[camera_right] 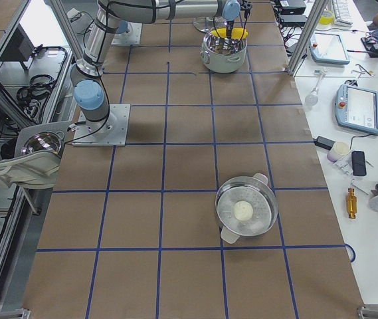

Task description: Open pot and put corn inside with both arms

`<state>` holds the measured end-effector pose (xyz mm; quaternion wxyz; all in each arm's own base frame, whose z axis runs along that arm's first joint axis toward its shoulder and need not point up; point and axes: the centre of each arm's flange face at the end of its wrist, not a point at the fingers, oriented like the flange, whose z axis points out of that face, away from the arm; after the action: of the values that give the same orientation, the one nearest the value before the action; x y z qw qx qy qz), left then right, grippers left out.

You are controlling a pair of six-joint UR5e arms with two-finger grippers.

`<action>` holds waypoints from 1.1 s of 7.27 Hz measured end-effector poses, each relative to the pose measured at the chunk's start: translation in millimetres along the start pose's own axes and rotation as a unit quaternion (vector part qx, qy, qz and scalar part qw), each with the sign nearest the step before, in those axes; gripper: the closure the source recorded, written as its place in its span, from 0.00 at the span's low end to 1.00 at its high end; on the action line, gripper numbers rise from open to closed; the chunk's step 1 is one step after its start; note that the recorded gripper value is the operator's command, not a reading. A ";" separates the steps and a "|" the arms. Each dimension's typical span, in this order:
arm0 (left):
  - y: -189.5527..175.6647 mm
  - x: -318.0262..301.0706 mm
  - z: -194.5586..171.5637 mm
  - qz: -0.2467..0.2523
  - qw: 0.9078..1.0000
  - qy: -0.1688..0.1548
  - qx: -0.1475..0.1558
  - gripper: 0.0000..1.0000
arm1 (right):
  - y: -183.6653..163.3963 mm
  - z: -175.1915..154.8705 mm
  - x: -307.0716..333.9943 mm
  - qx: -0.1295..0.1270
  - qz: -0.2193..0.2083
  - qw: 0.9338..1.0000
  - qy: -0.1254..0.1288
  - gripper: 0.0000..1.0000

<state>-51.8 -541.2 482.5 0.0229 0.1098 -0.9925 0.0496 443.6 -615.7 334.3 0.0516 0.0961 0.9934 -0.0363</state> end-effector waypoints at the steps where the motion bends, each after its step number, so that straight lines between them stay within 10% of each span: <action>1: 7.4 11.3 -5.3 0.002 1.000 -0.005 0.003 0.01 | 12.0 19.3 -2.7 -0.013 0.000 1.000 0.008 1.00; 3: 23.7 29.3 -14.9 0.010 1.000 -0.015 0.007 0.02 | 25.6 40.5 -5.6 -0.018 -0.004 1.000 0.014 0.73; 4: 30.4 37.6 -15.0 0.003 1.000 -0.018 0.005 0.02 | 24.7 47.4 -7.2 -0.011 -0.005 1.000 0.011 0.24; 6: 41.6 55.2 -12.4 -0.001 1.000 -0.023 0.002 0.02 | 20.4 57.0 -10.0 0.002 -0.005 1.000 0.002 0.00; 8: 54.2 66.2 -10.6 0.009 1.000 -0.024 -0.001 0.02 | 18.4 52.6 -11.1 0.010 -0.003 1.000 -0.004 0.00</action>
<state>-127.9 -501.8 491.7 -0.0011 0.1021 -0.9937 0.0461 463.0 -604.0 282.2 0.0545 0.0938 0.9930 -0.0464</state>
